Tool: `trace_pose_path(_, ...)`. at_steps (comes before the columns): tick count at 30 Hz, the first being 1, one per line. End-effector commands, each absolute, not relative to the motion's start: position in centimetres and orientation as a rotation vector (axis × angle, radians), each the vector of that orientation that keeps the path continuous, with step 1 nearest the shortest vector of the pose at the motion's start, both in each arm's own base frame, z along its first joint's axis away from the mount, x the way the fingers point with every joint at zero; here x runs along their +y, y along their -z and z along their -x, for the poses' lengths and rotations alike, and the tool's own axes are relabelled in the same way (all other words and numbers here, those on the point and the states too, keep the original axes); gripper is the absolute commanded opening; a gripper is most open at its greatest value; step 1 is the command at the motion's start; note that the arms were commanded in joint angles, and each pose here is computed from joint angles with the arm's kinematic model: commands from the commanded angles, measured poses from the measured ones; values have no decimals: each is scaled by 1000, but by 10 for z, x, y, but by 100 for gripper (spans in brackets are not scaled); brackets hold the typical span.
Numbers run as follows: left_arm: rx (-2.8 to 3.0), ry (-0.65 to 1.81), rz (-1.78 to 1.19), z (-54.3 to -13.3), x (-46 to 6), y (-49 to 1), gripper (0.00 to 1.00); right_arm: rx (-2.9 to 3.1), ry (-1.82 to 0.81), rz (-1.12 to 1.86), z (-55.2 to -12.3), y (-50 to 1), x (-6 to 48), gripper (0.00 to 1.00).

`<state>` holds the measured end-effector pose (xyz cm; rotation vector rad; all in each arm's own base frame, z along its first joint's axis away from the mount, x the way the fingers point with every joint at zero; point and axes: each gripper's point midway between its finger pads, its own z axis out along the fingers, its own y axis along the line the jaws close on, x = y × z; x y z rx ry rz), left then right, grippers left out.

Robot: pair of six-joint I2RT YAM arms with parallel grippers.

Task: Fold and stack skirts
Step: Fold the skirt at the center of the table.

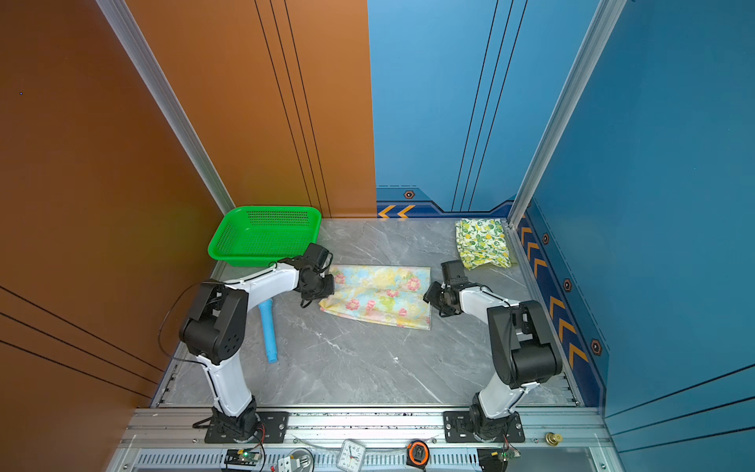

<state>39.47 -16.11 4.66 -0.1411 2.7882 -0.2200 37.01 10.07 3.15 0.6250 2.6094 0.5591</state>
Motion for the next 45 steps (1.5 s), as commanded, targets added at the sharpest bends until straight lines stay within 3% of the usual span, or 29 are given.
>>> trace_pose_path(1, 2759, 60, 34, -394, -156, -74, 0, 2619, -567, -606, -375, -21, 104, 50)
trace_pose_path(4, 2719, -28, -30, -395, -160, -90, 0, 2617, -585, -605, -375, -14, 111, 42)
trace_pose_path(10, 2620, -216, -179, -398, -174, -124, 0, 2575, -635, -627, -372, -7, 125, 11)
trace_pose_path(16, 2480, -340, -390, -395, -209, -156, 0, 2532, -658, -643, -369, -5, 136, 4)
trace_pose_path(25, 2380, -251, -669, -368, -295, -169, 0, 2455, -724, -714, -370, -1, 160, 0)
trace_pose_path(32, 2419, -113, -800, -347, -358, -141, 0, 2431, -792, -771, -370, 11, 176, 0)
trace_pose_path(39, 2473, -20, -829, -341, -387, -120, 0, 2422, -786, -793, -362, 16, 170, 0)
trace_pose_path(42, 2482, 36, -816, -343, -397, -121, 0, 2419, -786, -795, -362, 15, 168, 4)
trace_pose_path(45, 2492, 104, -811, -345, -408, -123, 2, 2413, -789, -797, -361, 14, 166, 13)
